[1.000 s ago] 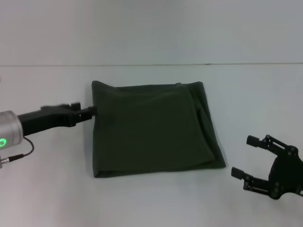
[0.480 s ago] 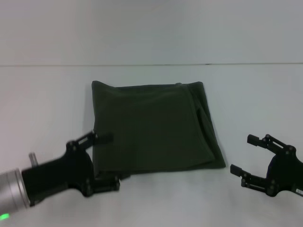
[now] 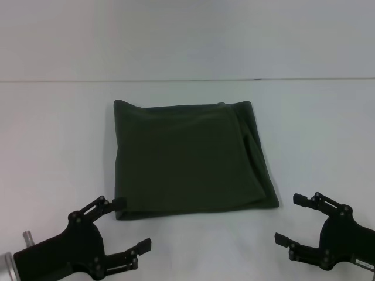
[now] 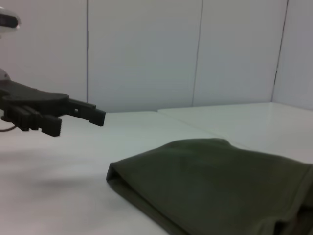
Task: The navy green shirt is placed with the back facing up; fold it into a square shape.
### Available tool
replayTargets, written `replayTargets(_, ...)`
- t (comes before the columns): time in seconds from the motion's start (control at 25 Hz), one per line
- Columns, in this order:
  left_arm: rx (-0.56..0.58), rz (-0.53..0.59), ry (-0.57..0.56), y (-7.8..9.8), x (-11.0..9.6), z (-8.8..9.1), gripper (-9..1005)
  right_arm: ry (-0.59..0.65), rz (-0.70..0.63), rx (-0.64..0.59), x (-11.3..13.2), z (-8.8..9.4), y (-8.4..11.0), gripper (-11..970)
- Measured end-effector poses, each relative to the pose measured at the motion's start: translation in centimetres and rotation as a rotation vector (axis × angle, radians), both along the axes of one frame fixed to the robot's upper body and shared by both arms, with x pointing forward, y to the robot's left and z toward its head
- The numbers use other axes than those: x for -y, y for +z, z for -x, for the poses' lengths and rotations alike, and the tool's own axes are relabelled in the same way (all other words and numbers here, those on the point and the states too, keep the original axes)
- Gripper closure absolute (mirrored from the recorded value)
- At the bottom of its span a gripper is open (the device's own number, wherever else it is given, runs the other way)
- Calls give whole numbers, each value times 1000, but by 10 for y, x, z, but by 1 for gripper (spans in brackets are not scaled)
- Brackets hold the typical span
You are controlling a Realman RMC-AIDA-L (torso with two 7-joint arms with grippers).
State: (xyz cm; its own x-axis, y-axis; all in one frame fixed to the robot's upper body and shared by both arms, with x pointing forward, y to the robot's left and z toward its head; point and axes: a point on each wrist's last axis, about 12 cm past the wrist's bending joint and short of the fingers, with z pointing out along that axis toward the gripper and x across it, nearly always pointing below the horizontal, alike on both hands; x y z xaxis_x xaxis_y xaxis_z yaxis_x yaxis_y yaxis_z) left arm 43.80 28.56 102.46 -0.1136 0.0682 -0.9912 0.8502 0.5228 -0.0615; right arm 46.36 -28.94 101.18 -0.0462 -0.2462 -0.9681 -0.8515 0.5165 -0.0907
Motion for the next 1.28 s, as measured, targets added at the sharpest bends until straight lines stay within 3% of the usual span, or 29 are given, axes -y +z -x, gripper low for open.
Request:
replayTargets(0.76,-100,-33,4,4,-15,-6,49,-19,-70,-50,-30,-15,-5,59)
replayTargets(1.28,-118,-36,11,4,-15,-10,49,-3,-99,-33,-33,-17,0,59)
